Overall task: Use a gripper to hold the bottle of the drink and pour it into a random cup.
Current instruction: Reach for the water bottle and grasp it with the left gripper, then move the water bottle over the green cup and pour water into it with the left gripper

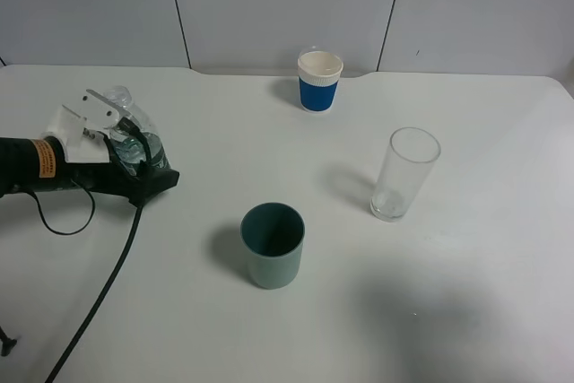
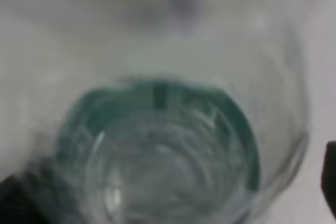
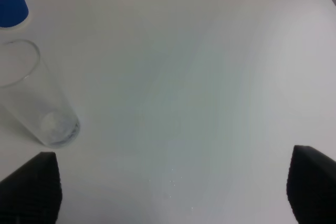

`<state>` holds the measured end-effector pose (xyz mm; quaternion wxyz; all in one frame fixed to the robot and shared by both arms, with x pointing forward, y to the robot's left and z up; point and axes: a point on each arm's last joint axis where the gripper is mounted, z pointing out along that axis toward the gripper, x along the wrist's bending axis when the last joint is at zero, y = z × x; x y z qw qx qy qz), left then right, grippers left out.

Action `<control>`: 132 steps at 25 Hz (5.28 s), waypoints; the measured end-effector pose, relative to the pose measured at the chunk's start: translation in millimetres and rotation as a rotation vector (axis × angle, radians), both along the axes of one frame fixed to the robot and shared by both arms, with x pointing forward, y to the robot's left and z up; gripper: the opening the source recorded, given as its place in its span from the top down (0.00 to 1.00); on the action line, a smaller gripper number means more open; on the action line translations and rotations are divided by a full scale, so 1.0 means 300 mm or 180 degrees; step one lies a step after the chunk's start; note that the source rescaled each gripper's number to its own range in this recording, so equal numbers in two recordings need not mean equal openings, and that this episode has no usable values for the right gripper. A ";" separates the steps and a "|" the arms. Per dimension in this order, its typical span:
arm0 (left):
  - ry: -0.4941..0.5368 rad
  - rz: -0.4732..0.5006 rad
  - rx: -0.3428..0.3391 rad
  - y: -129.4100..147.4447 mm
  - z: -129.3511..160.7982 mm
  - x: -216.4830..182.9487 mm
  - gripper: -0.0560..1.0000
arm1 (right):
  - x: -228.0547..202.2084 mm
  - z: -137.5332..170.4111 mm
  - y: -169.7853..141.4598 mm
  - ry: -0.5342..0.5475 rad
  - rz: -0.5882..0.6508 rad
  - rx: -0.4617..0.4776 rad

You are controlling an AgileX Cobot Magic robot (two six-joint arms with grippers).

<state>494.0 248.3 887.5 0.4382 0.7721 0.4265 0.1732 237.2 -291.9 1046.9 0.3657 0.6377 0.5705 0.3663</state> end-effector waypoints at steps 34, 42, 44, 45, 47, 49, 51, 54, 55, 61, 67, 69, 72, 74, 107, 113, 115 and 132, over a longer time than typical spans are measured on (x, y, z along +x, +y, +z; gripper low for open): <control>-0.0867 -0.0161 -0.0371 0.080 0.018 0.031 0.00 | 0.000 0.000 0.000 0.0000 0.0000 0.0000; -0.1047 -0.0274 -0.0287 0.076 0.016 0.032 0.00 | 0.000 0.000 0.000 0.0000 0.0000 0.0000; -0.1061 -0.0311 -0.0249 0.076 0.002 0.032 0.00 | 0.000 0.000 0.000 0.0000 0.0000 0.0000; -0.1058 -0.0325 -0.0235 0.075 -0.005 0.032 0.00 | 0.000 0.000 0.000 0.0000 0.0000 0.0000; -0.1081 -0.0359 -0.0207 0.074 -0.016 0.031 0.00 | 0.000 0.000 0.000 0.0000 0.0000 0.0000; -0.1101 -0.0384 -0.0188 0.074 -0.023 0.031 0.00 | 0.000 0.000 0.000 0.0000 0.0000 0.0000; -0.1119 -0.0402 -0.0168 0.073 -0.026 0.031 0.00 | 0.000 0.000 0.000 0.0000 0.0000 0.0000; -0.1127 -0.0428 -0.0148 0.072 -0.038 0.030 0.00 | 0.000 0.000 0.000 0.0000 0.0000 0.0000; -0.1133 -0.0435 -0.0147 0.072 -0.041 0.030 0.02 | 0.000 0.000 0.000 0.0000 0.0000 0.0000; -0.1178 -0.0526 -0.0107 0.068 -0.045 0.027 0.61 | 0.000 0.000 0.000 0.0000 0.0000 0.0000; -0.1177 -0.0552 -0.0108 0.066 -0.046 0.025 0.95 | 0.000 0.000 0.000 0.0000 0.0000 0.0000; -0.1177 -0.0552 -0.0108 0.066 -0.046 0.025 0.95 | 0.000 0.000 0.000 0.0000 0.0000 0.0000; -0.1161 -0.0535 -0.0126 0.067 -0.046 0.025 0.95 | 0.000 0.000 0.000 0.0000 0.0000 0.0000; -0.1160 -0.0533 -0.0129 0.067 -0.046 0.025 0.95 | 0.000 0.000 0.000 0.0000 0.0000 0.0000; -0.1456 -0.0285 0.0538 0.079 0.172 0.014 0.95 | 0.000 0.000 0.000 0.0000 0.0000 0.0000; -0.1621 -0.0330 0.0846 0.031 0.203 0.007 0.95 | 0.000 0.000 0.000 0.0000 0.0000 0.0000; -0.1663 -0.0363 0.0929 0.015 0.207 -0.002 0.95 | 0.000 0.000 0.000 0.0000 0.0000 0.0000; -0.1920 -0.0363 0.1466 -0.056 0.263 -0.119 0.95 | 0.000 0.000 0.000 0.0000 0.0000 0.0000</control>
